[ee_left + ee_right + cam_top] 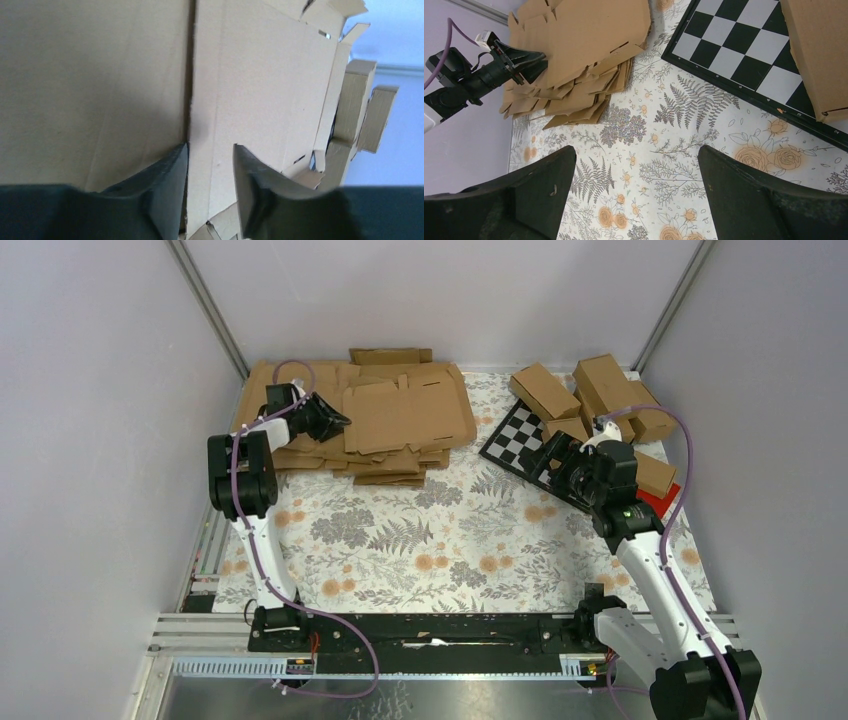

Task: Fold the paper box

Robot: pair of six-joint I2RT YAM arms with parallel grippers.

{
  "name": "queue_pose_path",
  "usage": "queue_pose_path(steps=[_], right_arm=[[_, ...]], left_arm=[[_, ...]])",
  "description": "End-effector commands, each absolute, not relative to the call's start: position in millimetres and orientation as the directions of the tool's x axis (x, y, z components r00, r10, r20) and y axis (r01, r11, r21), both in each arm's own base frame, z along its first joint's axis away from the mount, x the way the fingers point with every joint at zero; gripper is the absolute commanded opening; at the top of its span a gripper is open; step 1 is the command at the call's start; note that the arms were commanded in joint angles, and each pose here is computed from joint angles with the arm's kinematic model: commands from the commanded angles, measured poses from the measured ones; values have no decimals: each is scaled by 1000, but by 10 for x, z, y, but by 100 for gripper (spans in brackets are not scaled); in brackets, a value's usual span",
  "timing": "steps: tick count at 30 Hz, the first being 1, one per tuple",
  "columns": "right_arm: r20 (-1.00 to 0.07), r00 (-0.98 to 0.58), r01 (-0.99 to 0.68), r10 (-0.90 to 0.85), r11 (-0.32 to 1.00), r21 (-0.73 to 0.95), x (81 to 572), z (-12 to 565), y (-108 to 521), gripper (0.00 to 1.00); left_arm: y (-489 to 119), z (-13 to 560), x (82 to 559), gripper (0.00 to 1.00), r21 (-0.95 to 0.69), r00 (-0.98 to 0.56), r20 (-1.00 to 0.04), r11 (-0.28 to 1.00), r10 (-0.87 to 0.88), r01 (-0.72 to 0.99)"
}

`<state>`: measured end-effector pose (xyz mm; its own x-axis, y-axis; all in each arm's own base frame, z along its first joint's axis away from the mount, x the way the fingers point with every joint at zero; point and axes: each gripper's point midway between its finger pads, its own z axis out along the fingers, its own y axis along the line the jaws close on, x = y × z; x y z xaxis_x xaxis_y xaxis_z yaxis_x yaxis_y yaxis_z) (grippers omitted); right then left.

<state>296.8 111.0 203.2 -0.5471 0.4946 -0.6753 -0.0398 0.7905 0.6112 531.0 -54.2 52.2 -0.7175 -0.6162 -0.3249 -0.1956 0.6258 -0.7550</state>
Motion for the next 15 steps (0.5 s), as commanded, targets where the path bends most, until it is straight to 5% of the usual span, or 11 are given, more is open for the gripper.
queue_pose_path(steps=[1, 9, 15], right_arm=[[-695, -513, -94, 503, 772, 628, 2997, 2271, 1158, 100], [-692, -510, -121, 511, 754, 646, 2985, 2398, 1205, 100], [-686, -513, -119, 516, 749, 652, 2992, 2403, 1213, 100]], left_arm=[[-717, 672, 5359, 51, -812, -735, -332, 576, -591, -97], [-832, 450, 5348, 56, -814, -759, -291, 567, -582, -123], [-1218, 550, 5393, 47, -880, -792, -267, 473, -548, -30]])
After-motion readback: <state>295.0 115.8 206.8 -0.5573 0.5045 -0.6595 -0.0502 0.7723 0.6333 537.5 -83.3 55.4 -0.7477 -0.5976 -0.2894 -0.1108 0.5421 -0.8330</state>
